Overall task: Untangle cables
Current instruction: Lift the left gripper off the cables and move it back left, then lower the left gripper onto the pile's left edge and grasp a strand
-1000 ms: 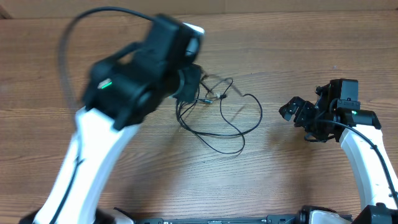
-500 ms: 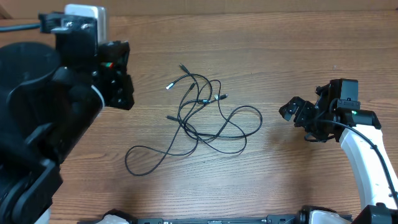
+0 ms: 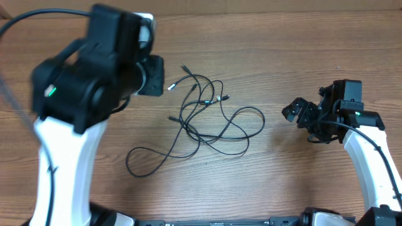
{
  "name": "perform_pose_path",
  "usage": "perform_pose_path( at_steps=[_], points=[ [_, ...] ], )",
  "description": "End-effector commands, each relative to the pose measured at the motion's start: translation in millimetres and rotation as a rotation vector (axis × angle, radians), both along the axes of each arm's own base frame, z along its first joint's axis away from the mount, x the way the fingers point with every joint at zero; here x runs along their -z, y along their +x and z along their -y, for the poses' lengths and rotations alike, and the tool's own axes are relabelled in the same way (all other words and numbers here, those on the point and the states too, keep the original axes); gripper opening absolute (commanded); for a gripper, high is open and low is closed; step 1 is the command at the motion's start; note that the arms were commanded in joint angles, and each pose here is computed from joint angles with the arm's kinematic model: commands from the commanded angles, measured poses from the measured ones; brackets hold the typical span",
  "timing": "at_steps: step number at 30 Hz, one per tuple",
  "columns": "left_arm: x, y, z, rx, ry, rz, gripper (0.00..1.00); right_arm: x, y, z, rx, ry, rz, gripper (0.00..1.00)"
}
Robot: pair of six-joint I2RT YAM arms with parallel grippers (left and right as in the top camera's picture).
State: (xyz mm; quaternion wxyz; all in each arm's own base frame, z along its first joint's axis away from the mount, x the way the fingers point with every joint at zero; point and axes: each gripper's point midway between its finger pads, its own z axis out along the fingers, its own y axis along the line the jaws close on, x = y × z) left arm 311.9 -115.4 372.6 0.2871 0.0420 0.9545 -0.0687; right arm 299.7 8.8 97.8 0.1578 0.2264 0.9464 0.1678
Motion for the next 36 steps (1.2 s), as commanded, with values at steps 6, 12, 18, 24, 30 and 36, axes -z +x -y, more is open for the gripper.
perform_pose_path(
  at_steps=[6, 12, 18, 24, 30, 36],
  points=[
    [37, 5, 14, -0.063, -0.056, -0.177, 0.5, 1, 1, -2, -0.012, 0.0, -0.001, 1.0],
    [63, 1, 13, -0.163, -0.072, -0.282, 0.51, 1, 0, -3, -0.012, 0.0, -0.002, 1.0],
    [100, -15, 9, -0.203, -0.035, -0.417, 0.5, 1, 0, -3, -0.013, 0.0, -0.003, 1.0],
    [135, -42, -2, -0.289, 0.009, -0.541, 0.51, 1, 0, -2, -0.012, 0.0, -0.002, 1.0],
    [175, -59, -11, -0.449, 0.028, -0.638, 0.63, 1, 1, -2, -0.013, 0.0, -0.001, 1.0],
    [226, -66, -8, -0.519, 0.018, -0.707, 0.7, 1, 0, -2, -0.012, 0.0, -0.003, 1.0]
  ],
)
